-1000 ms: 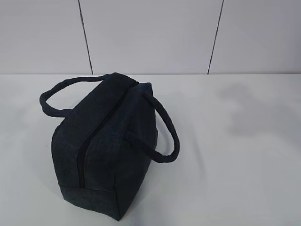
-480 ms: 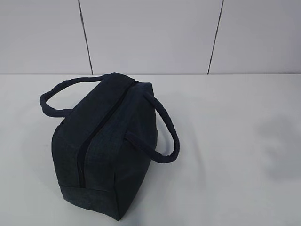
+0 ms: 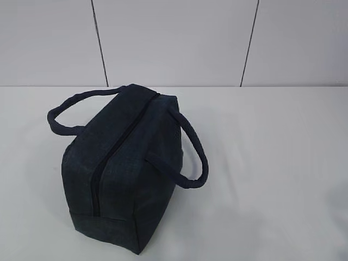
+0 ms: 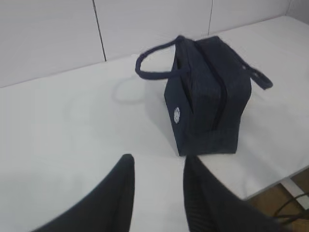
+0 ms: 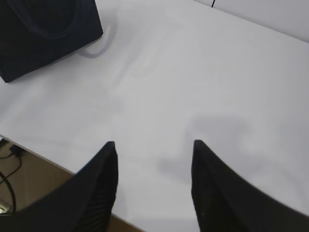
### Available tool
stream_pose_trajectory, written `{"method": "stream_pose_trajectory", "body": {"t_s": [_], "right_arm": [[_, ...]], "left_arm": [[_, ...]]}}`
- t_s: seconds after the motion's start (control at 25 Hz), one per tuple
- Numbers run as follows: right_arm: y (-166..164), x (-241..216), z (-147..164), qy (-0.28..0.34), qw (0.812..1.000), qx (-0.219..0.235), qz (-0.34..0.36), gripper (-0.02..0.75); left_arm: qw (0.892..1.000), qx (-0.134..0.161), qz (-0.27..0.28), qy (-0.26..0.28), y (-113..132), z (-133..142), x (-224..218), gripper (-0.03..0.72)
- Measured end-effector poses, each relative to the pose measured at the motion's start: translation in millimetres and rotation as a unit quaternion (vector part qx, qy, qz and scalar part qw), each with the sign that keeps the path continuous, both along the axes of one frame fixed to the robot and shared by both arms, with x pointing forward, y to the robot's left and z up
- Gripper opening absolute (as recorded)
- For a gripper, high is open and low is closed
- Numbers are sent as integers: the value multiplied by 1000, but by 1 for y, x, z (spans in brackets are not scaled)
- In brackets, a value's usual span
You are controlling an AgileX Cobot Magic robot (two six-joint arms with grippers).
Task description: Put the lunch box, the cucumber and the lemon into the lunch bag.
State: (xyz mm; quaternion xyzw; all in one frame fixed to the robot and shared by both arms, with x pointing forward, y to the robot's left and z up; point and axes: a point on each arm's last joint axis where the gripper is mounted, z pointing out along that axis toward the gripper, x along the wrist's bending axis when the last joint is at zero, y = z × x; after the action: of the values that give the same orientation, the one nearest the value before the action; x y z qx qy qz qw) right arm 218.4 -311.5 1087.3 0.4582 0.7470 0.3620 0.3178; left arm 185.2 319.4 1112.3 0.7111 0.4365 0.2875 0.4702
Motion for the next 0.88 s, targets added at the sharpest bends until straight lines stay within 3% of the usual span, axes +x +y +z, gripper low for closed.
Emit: {"method": "stream_pose_trajectory", "body": {"t_s": [0.32, 0.56, 0.76, 0.88], "right_arm": [[1, 2, -37, 10, 1000, 0, -2, 356], [4, 9, -40, -8, 1000, 8, -1, 356], [4, 10, -40, -13, 1000, 9, -1, 356], [4, 10, -40, -14, 1000, 11, -1, 356]], "left_arm": [[999, 9, -11, 50, -11, -28, 19, 244], [999, 13, -15, 48, -16, -39, 30, 244], [997, 39, -23, 64, -20, -58, 39, 244], [997, 40, -22, 55, -22, -61, 44, 244]]}}
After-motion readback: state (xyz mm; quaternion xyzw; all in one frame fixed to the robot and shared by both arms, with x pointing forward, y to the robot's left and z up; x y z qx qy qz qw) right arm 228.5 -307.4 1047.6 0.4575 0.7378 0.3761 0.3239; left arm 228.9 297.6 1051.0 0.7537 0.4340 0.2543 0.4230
